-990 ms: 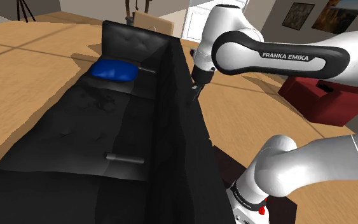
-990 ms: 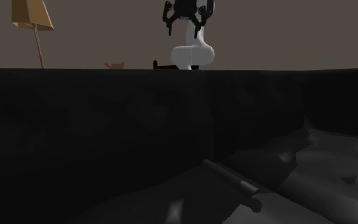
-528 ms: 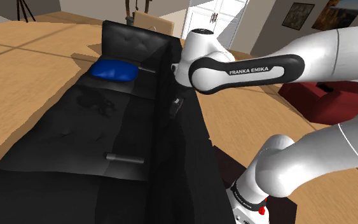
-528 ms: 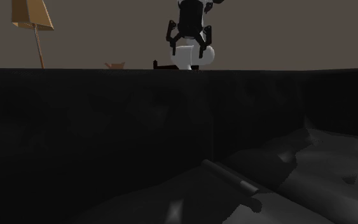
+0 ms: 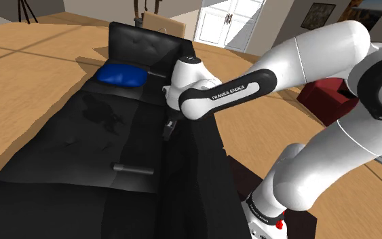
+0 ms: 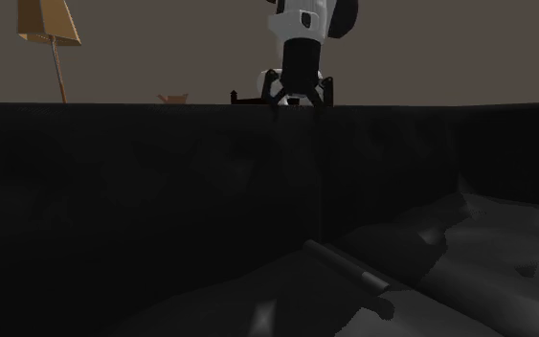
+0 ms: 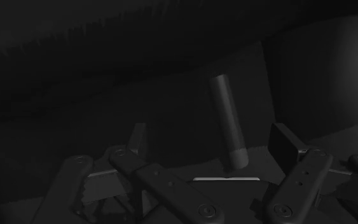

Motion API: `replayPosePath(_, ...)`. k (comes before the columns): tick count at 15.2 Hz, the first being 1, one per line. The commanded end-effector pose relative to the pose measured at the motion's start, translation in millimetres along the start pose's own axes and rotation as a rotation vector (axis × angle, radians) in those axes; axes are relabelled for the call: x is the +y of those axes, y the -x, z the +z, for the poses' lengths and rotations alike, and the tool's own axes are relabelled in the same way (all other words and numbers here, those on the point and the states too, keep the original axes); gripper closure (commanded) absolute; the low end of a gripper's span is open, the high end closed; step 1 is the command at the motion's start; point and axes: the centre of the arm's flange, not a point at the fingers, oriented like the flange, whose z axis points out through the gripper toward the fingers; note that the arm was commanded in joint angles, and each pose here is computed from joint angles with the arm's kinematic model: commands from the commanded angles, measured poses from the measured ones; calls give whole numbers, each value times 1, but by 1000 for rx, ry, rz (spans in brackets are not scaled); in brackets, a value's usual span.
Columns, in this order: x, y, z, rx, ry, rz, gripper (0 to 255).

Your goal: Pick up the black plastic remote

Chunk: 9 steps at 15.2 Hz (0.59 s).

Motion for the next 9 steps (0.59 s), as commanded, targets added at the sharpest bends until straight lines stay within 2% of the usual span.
replayPosePath(1, -6, -12, 21, 7, -3, -24, 0)
replayPosePath(9, -33, -63, 108, 25, -15, -119, 0)
